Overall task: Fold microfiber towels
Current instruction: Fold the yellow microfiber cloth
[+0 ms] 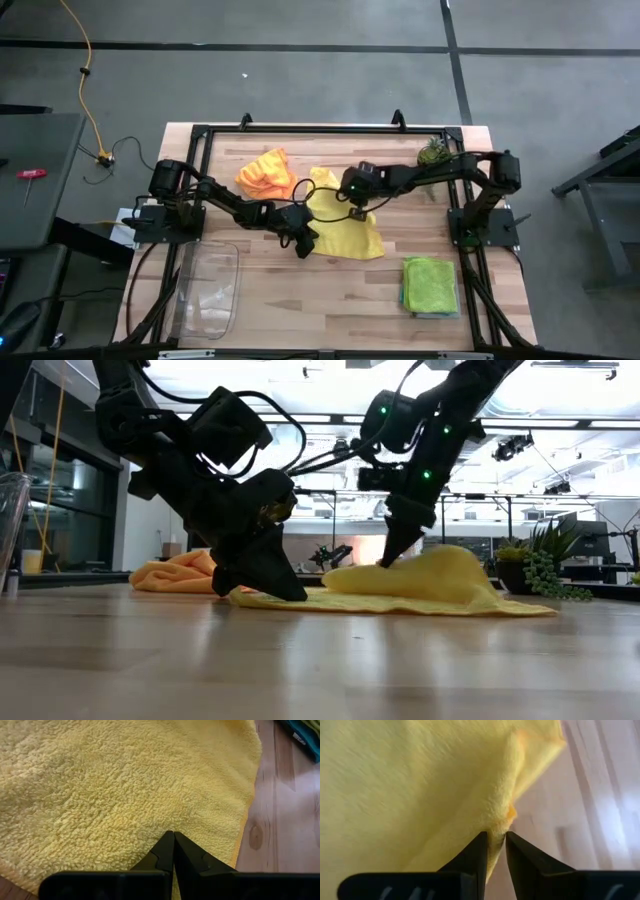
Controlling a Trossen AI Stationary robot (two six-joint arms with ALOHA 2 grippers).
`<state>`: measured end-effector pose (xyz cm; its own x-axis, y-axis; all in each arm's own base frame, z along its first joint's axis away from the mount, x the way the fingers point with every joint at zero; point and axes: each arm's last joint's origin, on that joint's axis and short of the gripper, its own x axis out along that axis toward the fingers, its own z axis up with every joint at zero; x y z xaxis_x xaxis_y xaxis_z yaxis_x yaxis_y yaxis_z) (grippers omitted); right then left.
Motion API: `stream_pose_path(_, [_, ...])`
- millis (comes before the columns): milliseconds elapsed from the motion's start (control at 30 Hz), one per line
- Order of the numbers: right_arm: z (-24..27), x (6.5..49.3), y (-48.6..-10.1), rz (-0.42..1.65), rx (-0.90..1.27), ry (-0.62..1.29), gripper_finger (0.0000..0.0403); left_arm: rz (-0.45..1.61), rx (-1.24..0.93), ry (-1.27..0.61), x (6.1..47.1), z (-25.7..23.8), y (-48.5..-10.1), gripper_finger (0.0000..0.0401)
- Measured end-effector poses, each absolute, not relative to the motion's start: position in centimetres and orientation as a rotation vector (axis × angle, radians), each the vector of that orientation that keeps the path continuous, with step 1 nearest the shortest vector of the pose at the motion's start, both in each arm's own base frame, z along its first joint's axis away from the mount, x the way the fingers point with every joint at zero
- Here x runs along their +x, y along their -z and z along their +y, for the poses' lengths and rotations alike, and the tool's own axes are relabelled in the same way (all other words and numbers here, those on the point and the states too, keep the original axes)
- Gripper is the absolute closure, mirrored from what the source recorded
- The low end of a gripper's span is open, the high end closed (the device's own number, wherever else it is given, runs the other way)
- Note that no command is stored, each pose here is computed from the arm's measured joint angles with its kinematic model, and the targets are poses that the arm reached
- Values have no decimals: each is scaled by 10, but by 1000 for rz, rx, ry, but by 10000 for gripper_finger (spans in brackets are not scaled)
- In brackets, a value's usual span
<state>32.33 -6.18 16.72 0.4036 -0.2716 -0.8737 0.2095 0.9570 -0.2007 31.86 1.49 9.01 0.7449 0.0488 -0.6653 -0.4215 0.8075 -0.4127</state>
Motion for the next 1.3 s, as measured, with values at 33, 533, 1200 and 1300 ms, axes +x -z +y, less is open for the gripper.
stream_pose_path(33, [-64, 321, -167, 1135, -71, 313, 343, 689, -583, -274, 319, 15, -90, 401])
stream_pose_path(533, [-103, 296, -161, 1323, -79, 435, 343, 690, -583, -274, 319, 15, -90, 401])
stream_pose_path(1200, [-127, 284, -167, 1194, 301, 313, 356, 690, -582, -274, 319, 15, -90, 401])
stream_pose_path(1300, [-126, 281, -160, 1202, 311, 335, 357, 690, -583, -274, 319, 15, -90, 401])
